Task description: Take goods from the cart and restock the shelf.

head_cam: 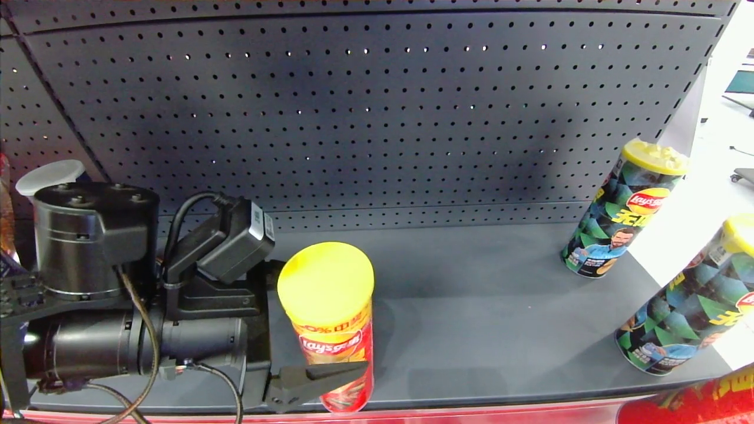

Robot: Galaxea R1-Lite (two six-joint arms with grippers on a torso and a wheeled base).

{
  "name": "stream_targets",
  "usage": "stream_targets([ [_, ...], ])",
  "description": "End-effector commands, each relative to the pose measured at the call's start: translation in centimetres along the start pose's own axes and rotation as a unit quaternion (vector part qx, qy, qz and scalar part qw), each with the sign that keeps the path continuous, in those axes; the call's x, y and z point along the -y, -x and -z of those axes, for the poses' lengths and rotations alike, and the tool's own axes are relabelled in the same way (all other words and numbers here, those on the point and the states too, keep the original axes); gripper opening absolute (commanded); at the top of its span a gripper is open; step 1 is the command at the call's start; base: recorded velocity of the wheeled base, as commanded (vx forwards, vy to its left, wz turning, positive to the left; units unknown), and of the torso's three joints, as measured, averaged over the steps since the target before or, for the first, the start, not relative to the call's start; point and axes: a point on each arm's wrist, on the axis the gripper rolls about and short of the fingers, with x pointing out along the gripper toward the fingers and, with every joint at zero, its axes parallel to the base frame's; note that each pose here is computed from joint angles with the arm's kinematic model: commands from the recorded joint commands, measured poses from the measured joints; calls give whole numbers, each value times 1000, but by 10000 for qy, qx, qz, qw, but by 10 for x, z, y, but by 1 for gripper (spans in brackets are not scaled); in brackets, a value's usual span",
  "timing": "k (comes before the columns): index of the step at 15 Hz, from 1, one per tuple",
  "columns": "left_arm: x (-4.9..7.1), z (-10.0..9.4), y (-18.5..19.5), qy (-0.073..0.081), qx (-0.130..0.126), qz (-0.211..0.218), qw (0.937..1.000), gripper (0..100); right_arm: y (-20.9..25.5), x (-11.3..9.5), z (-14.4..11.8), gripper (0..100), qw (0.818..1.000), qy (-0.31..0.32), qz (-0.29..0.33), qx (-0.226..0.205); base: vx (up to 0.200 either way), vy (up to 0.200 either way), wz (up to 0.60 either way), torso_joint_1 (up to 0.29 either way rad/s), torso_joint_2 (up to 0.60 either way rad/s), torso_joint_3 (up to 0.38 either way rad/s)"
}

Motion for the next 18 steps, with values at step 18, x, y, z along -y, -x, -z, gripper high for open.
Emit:
stream_targets([
  [18,66,51,132,202,248,-4037,9143,100,-1,-1,9,0,9999,-10,37,-123,0,0,0,0,0,0],
])
